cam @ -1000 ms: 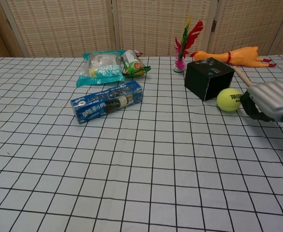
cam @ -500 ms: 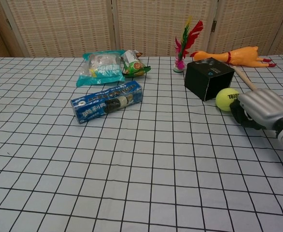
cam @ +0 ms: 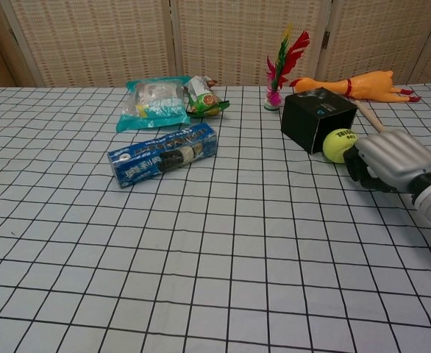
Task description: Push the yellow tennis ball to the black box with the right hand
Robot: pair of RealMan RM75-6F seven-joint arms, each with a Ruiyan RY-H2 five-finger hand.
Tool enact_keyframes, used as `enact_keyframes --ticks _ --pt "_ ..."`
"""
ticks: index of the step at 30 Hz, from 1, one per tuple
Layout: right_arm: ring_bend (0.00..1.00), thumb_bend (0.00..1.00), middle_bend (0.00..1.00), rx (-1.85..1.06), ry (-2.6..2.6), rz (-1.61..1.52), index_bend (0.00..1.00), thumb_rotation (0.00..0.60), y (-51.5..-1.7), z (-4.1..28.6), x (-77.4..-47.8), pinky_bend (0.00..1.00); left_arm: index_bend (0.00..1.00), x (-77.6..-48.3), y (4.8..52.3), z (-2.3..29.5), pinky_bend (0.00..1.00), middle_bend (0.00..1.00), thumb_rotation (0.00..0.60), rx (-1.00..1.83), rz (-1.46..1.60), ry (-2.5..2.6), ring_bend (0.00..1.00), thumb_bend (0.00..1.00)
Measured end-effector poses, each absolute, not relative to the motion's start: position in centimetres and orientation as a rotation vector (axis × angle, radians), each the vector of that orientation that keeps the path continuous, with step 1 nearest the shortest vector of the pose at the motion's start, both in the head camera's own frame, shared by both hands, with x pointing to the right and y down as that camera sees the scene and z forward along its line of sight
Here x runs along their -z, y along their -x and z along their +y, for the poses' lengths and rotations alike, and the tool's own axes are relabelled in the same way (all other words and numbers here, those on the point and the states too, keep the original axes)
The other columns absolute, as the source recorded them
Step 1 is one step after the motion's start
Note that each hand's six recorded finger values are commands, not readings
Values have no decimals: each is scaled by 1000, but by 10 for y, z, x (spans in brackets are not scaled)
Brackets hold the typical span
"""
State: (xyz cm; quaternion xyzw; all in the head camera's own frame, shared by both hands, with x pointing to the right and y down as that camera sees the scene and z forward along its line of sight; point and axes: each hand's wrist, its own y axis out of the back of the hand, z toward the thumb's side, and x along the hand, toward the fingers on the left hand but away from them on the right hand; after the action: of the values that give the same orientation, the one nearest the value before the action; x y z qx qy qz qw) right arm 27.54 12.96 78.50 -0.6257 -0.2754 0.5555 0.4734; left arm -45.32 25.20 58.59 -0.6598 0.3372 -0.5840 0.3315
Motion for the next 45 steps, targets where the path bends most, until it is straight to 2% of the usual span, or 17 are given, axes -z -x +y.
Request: enact_keyframes --ticks 3,8,17,19,21,24,27,31,37,41,45 --pt "295 998 463 -1372 1543 -658 501 600 -276 128 -788 493 75 -587 453 252 323 87 600 1528 876 1725 101 476" --pt "231 998 394 -1352 1576 -663 450 600 -273 127 -788 414 75 -589 452 253 323 87 600 1533 865 1728 101 477" --pt "198 983 364 -1312 1599 -680 416 600 -264 123 -784 316 75 -588 452 253 323 86 600 1532 866 1728 101 476" --pt "195 896 363 -1312 1605 -692 416 600 -264 121 -784 313 75 -588 452 253 323 86 600 1532 867 1727 101 475" --pt "191 703 361 -1314 1607 -700 416 600 -265 118 -783 308 76 -589 453 253 323 86 600 1535 867 1727 101 476" --pt "187 506 357 -1316 1605 -718 416 600 -265 114 -782 305 75 -590 453 253 323 86 600 1540 865 1726 101 476" --pt "180 372 348 -1320 1610 -731 416 600 -265 111 -782 299 75 -590 453 253 323 87 600 1542 860 1726 100 476" --pt "164 284 328 -1329 1624 -741 408 600 -267 108 -783 281 76 -592 452 253 323 87 600 1547 856 1727 101 476" --pt "143 222 300 -1335 1654 -755 369 600 -268 105 -785 252 75 -592 453 253 323 87 600 1553 851 1723 101 476" --pt "79 158 224 -1339 1675 -755 281 600 -266 103 -787 215 76 -594 453 253 323 87 600 1559 846 1722 101 476" --pt "2 108 99 -1340 1713 -757 156 600 -264 101 -790 121 75 -595 453 253 323 86 600 1565 843 1720 101 477"
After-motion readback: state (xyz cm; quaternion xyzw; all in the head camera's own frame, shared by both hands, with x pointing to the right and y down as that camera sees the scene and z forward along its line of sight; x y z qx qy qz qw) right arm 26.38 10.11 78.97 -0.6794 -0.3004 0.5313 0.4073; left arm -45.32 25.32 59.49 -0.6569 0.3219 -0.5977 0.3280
